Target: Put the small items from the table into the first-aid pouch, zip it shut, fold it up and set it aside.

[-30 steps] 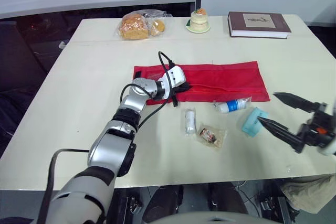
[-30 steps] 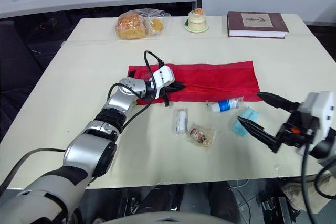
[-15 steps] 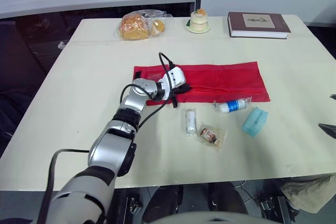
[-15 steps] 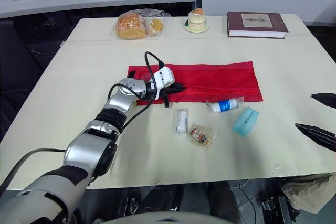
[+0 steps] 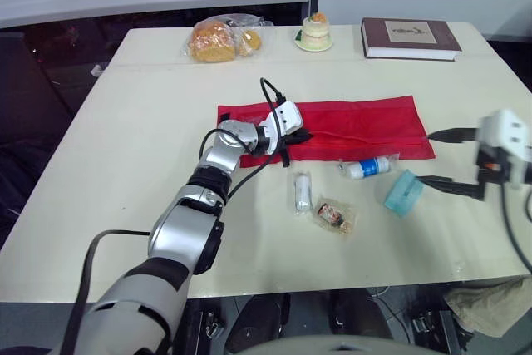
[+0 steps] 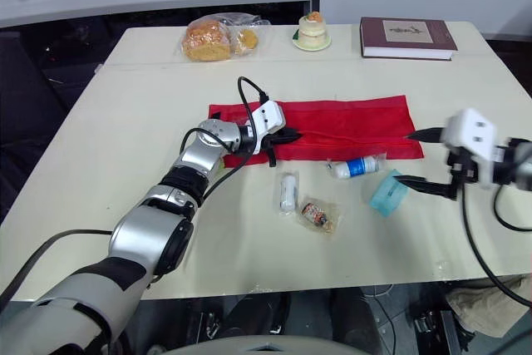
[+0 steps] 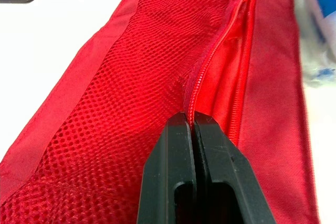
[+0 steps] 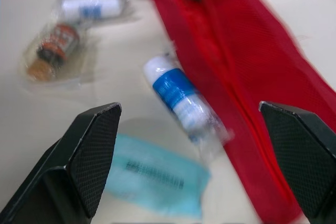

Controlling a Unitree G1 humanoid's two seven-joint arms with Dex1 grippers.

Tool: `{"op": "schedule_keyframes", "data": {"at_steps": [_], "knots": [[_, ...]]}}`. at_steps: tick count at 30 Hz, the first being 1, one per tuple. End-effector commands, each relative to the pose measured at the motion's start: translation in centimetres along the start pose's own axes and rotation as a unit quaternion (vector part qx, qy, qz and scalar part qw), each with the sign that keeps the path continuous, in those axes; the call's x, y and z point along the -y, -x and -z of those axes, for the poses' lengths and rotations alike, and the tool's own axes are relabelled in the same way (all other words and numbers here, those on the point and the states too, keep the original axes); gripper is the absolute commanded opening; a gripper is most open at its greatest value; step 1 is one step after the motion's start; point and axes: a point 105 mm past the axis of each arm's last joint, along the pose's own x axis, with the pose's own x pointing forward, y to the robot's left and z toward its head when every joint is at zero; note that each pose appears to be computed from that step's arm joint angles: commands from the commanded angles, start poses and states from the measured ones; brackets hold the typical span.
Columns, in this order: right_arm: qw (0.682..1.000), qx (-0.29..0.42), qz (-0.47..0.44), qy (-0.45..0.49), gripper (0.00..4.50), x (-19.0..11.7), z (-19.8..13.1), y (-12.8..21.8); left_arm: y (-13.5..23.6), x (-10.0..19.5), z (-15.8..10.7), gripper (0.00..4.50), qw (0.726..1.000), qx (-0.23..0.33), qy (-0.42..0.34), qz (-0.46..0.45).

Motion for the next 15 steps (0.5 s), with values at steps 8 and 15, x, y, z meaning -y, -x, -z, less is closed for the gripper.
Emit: {"op": "schedule_keyframes", "data": {"at_steps": [8,15], "knots": [[0.968,-0.155,-0.132,0.146,4.5,2.2,1.5,-5.6,-0.1,-0.3,-1.2,0.03,1.0,0.021,-0.007,-0.008],[0.956,-0.164,-0.164,0.183,2.75,2.4,1.3,-7.5,0.1,-0.5,-1.4,0.0,0.999,0.028,0.002,-0.017]]}}
